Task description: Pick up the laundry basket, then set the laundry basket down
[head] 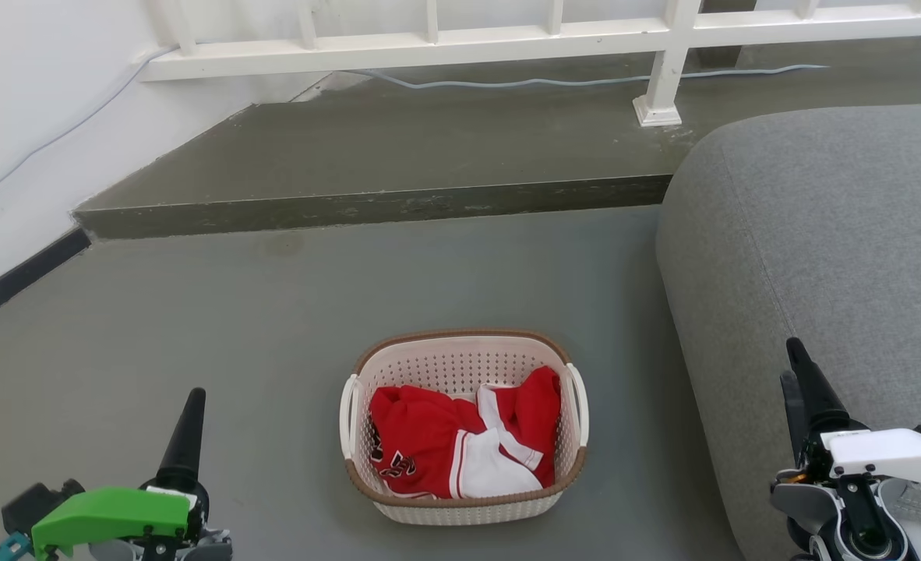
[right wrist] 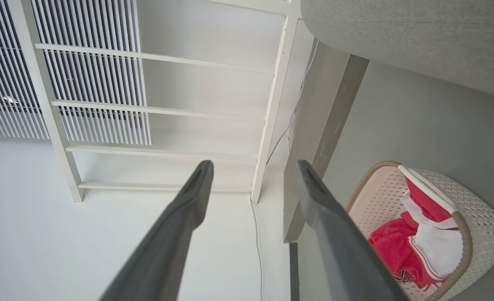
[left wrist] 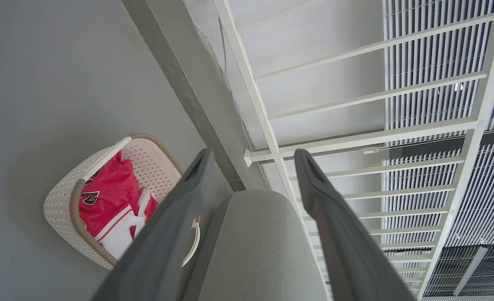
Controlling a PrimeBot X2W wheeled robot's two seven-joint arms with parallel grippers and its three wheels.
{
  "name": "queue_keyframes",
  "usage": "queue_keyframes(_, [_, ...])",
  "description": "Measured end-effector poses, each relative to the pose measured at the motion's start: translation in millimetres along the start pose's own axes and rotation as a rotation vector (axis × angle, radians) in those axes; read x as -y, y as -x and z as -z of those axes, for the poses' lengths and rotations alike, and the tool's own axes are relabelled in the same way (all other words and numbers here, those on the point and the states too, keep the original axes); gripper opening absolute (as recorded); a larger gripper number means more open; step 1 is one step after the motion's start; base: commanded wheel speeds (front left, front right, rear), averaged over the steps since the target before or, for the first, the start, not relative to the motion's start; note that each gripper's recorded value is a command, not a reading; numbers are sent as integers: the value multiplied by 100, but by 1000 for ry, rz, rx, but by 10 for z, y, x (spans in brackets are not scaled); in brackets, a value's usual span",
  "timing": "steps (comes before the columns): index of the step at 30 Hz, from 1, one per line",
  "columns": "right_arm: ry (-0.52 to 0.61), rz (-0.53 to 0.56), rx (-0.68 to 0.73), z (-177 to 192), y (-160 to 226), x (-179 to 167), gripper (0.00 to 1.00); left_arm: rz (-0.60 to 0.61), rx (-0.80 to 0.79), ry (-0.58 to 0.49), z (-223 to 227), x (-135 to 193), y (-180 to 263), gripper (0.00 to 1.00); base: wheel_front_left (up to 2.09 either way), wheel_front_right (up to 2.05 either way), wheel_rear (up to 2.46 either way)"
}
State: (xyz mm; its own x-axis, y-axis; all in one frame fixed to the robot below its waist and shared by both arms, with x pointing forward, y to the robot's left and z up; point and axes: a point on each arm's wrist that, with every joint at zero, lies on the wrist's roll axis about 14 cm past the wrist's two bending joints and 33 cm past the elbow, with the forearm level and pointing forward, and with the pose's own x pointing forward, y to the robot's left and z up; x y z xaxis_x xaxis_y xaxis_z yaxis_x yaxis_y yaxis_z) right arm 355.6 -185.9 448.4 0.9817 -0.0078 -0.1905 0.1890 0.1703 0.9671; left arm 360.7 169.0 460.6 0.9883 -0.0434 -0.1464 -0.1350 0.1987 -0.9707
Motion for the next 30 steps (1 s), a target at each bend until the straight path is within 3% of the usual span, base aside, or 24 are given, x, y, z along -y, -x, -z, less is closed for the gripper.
queue_keyframes(30, [500,-79,-41,299,-9,-266,100,64,-15,-551,190,280,1,100,0,0,0])
